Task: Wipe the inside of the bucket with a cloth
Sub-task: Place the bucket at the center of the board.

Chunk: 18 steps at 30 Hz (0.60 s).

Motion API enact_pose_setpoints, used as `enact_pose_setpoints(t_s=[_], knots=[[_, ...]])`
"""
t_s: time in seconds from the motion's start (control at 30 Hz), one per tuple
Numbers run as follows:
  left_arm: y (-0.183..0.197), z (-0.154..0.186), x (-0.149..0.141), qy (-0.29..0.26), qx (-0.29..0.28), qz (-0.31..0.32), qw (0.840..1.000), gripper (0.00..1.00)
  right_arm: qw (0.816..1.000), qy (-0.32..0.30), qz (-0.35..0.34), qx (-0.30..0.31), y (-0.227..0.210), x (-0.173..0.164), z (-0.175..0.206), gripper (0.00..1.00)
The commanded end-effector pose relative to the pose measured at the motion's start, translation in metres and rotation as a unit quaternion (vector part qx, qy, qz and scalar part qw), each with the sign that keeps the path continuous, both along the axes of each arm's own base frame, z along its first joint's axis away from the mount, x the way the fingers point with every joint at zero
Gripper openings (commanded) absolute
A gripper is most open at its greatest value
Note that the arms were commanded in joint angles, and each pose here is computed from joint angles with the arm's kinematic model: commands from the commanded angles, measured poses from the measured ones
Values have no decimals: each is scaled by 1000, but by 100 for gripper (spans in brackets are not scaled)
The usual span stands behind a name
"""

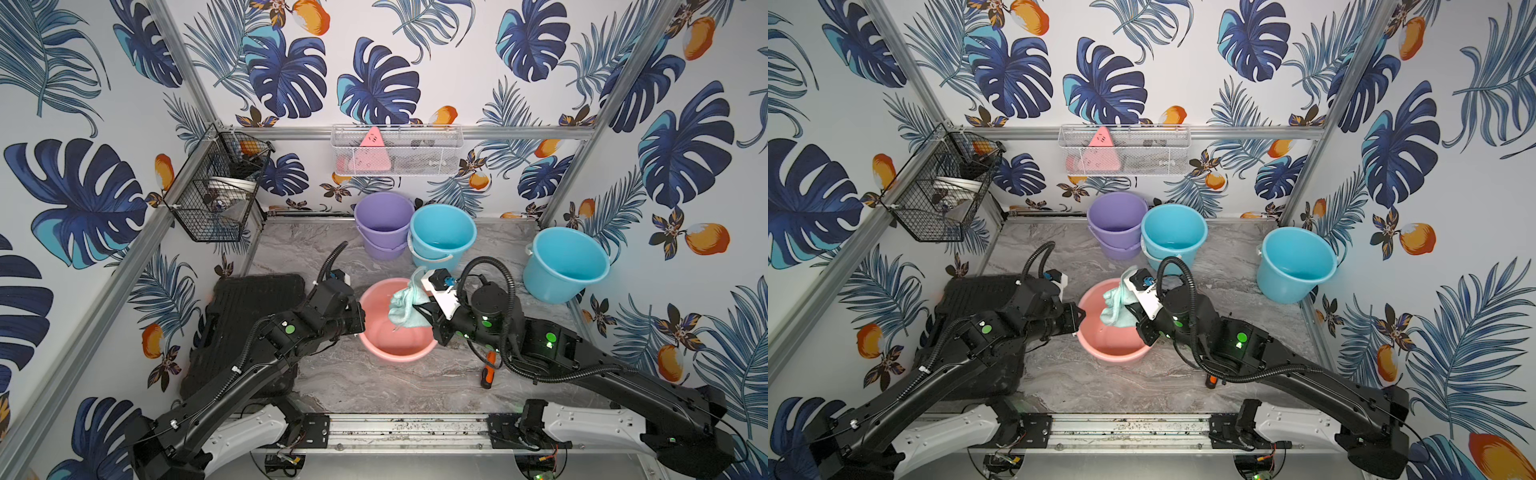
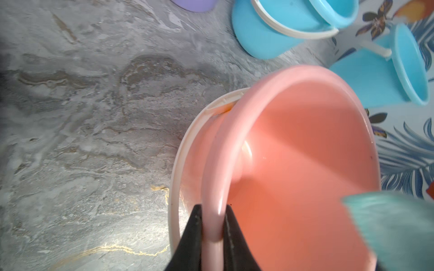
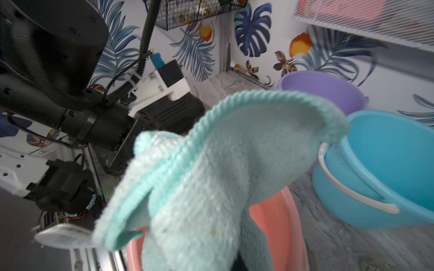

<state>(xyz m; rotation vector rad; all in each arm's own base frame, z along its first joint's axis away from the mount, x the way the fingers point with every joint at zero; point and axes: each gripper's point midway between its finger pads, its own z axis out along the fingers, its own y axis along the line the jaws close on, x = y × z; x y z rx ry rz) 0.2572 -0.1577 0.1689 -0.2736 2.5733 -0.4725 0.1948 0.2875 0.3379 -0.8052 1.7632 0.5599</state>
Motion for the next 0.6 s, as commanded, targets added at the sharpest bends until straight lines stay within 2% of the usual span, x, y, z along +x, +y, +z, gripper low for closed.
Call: enact_pose_setpoints(t_s=[0.0, 0.3, 0.47, 0.57], knots=[[17, 7, 10, 3, -43, 50, 998, 0, 997, -51, -65, 1, -28, 13, 22, 0], [88, 19, 50, -12, -87, 176, 981, 0, 993, -76, -95, -4, -60, 9, 36, 0], [123, 23, 71, -34, -88, 265, 960, 0, 992, -79, -98, -5, -65, 8, 38, 0], [144, 24, 82, -54, -83, 325, 941, 0, 992, -81, -97, -6, -67, 7, 40, 0]])
